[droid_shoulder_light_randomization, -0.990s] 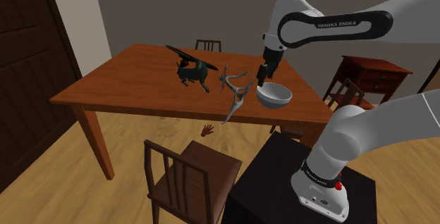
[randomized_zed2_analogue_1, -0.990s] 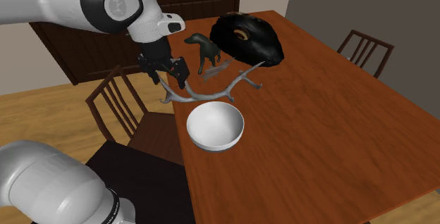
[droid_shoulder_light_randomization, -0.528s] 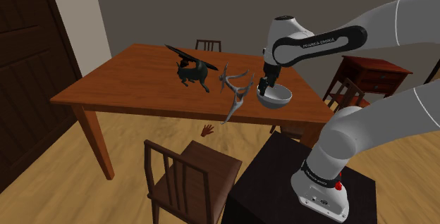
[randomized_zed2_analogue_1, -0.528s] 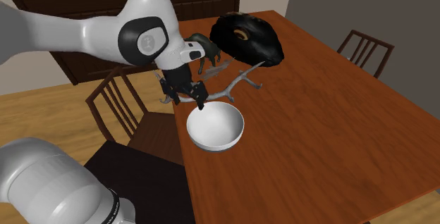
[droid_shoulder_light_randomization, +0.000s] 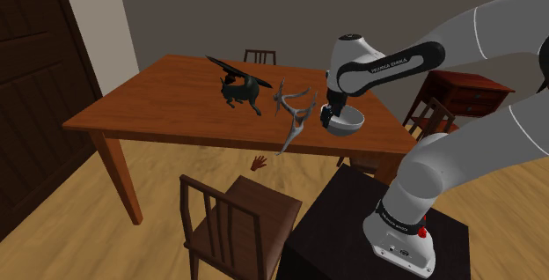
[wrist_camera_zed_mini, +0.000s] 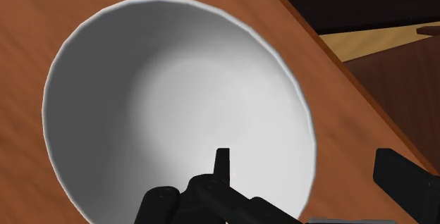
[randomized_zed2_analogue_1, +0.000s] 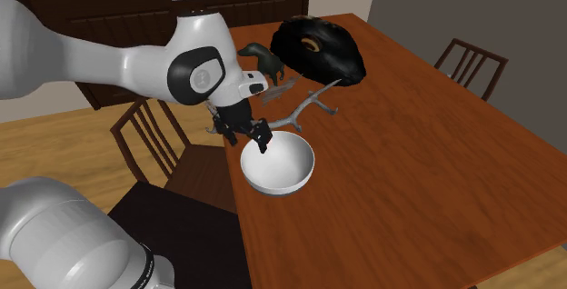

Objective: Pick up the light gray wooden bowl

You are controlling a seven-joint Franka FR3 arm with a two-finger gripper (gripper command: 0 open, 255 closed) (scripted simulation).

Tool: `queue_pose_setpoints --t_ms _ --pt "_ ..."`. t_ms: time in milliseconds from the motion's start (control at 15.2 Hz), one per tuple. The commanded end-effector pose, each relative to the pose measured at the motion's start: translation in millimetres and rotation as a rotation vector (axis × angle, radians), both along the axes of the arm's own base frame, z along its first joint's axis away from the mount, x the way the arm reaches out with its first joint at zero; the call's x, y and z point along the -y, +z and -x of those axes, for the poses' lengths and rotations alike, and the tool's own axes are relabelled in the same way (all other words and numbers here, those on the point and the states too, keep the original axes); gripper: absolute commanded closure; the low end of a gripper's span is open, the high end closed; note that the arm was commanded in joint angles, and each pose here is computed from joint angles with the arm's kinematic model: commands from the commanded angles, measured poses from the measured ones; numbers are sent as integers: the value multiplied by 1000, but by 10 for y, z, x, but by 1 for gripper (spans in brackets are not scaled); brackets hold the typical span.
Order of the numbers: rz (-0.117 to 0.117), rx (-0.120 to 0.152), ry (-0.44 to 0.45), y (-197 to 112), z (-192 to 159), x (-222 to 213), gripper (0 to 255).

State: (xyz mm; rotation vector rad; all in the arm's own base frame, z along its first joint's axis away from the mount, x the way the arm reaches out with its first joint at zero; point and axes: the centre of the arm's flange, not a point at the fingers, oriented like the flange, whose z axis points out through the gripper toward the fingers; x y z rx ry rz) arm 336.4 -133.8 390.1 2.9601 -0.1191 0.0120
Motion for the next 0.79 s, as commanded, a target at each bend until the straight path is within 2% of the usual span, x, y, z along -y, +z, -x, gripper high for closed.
queue_pose_setpoints --t_ms 0,66,132,726 --pt "0 1 0 -80 2 2 0" --pt "0 1 0 -80 2 1 0" --pt "0 1 0 -79 5 -6 255" --pt "0 1 0 -80 2 2 255"
